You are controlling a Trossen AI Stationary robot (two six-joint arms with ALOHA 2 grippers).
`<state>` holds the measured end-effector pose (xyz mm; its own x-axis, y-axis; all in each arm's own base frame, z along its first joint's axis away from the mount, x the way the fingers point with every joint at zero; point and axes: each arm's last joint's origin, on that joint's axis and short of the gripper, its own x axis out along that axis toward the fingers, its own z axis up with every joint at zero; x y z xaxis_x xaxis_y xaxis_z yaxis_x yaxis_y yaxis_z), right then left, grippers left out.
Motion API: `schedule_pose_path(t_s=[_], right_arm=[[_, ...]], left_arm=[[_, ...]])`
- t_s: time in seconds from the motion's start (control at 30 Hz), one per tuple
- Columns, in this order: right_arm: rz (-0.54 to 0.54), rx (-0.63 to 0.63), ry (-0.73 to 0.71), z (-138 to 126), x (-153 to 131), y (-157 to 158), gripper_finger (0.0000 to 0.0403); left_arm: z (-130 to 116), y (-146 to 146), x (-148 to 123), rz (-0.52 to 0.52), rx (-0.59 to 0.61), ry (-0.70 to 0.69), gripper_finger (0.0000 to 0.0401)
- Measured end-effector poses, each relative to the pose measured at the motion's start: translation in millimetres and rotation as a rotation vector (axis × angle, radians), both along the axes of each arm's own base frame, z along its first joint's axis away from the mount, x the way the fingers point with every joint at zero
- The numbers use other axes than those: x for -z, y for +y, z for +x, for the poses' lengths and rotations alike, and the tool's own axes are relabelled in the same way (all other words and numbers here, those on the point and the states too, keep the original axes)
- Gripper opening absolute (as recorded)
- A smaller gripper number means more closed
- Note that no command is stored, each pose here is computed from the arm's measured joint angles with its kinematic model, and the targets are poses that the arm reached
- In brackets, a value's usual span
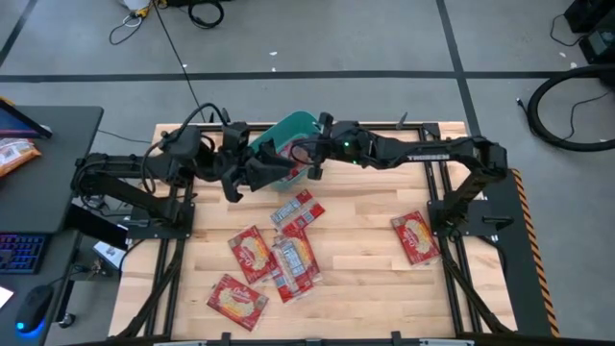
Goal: Sort popcorn bags into baskets
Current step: Put the red popcorn bag into the blue bin
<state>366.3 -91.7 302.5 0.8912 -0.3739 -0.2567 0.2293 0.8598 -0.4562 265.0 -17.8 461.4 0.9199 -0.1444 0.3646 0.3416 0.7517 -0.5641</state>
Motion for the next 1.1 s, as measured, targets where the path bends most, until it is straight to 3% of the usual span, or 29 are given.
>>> schedule_pose_path(t_s=[0.53,0.83,1.1], right_arm=[[-0.005,0.001,0.004,21.5,48.7,-47.6,0.0003],[-0.026,0.006,0.000,24.2,56.4,-56.0,0.0003],[-0.074,0.012,-0.065,22.8,45.8,-59.5,0.0003]], left_arm=[[1.5,6.7,1.2,-0.042,-0.235,0.012,0.0141],[1.4,10.0,2.2,-0.083,-0.345,0.025,0.0141],[1.7,10.3,3.1,-0.085,-0.354,0.034,0.0141]])
